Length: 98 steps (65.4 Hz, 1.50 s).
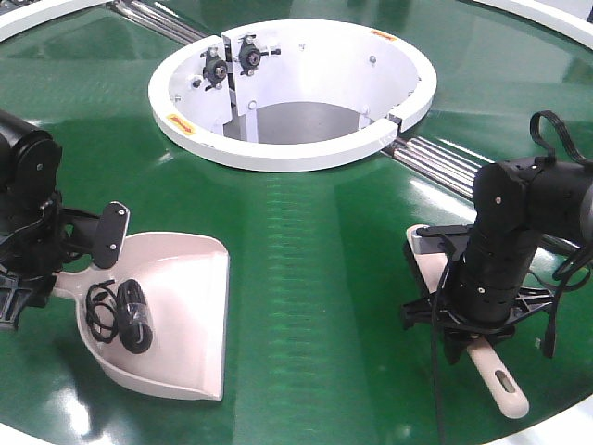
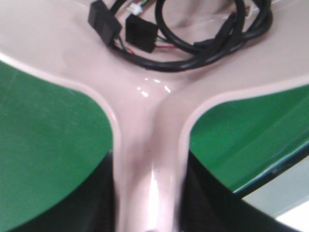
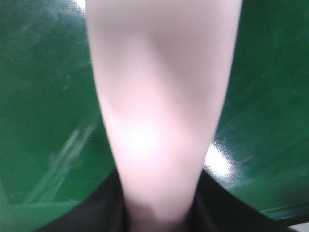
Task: Clean and inspect green conveyor with broom and dustpan
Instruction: 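Lift the brush away from the dustpan with the right gripper, then release the dustpan handle and raise the left gripper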
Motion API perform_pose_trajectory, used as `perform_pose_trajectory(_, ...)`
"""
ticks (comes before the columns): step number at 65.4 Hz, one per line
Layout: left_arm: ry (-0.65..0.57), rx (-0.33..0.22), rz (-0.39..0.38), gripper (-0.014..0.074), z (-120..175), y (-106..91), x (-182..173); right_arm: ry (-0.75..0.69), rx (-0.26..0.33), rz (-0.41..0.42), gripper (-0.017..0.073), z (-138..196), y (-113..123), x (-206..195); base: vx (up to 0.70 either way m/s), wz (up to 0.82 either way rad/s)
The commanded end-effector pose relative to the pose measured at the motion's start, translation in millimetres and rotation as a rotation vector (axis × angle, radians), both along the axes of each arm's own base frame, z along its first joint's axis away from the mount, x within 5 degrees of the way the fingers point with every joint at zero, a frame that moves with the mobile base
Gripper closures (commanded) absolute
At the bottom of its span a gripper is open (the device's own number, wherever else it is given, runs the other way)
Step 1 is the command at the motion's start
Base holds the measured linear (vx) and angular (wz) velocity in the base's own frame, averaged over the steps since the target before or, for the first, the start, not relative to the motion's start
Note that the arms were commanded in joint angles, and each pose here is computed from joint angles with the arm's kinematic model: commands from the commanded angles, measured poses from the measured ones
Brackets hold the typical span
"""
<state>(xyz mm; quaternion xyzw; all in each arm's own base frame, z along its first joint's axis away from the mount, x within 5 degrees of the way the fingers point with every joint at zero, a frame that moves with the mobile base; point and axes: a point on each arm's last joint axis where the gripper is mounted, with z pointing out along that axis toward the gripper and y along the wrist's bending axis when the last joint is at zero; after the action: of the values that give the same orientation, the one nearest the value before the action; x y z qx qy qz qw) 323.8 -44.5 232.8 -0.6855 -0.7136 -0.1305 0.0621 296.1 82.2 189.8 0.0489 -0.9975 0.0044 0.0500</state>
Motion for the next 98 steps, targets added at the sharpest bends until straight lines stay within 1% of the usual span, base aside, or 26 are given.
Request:
perform_pose_trajectory(1, -0.084, -0.017, 0.003, 0.0538, 24.6, -1.6, -2.9, -0.07, 0.012, 0.003, 0.0561, 19.8, -2.5, 1.0, 0.0, 0.0)
perform_pose_trajectory(65, -0.084, -0.017, 0.003, 0.0538, 24.6, -1.6, -2.9, -0.071, 0.013, 0.003, 0.0561, 19.8, -2.5, 1.0, 0.0, 0.0)
perform_pose_trajectory(83, -0.145, -0.039, -0.018, 0.0538, 24.2, -3.9, 3.4, -0.071, 0.013, 0.003, 0.0561, 19.8, -2.5, 1.0, 0.0, 0.0)
perform_pose_trajectory(91, -0.146, -0.036, -0.019, 0.0529, 24.3, -3.6, 3.5, -0.071, 0.013, 0.003, 0.0561, 19.8, -2.5, 1.0, 0.0, 0.0)
perform_pose_trajectory(98, -0.133, -0.027, -0.016, 0.0493, 24.2, -2.8, 2.3, -0.071, 0.013, 0.003, 0.0561, 19.8, -2.5, 1.0, 0.0, 0.0)
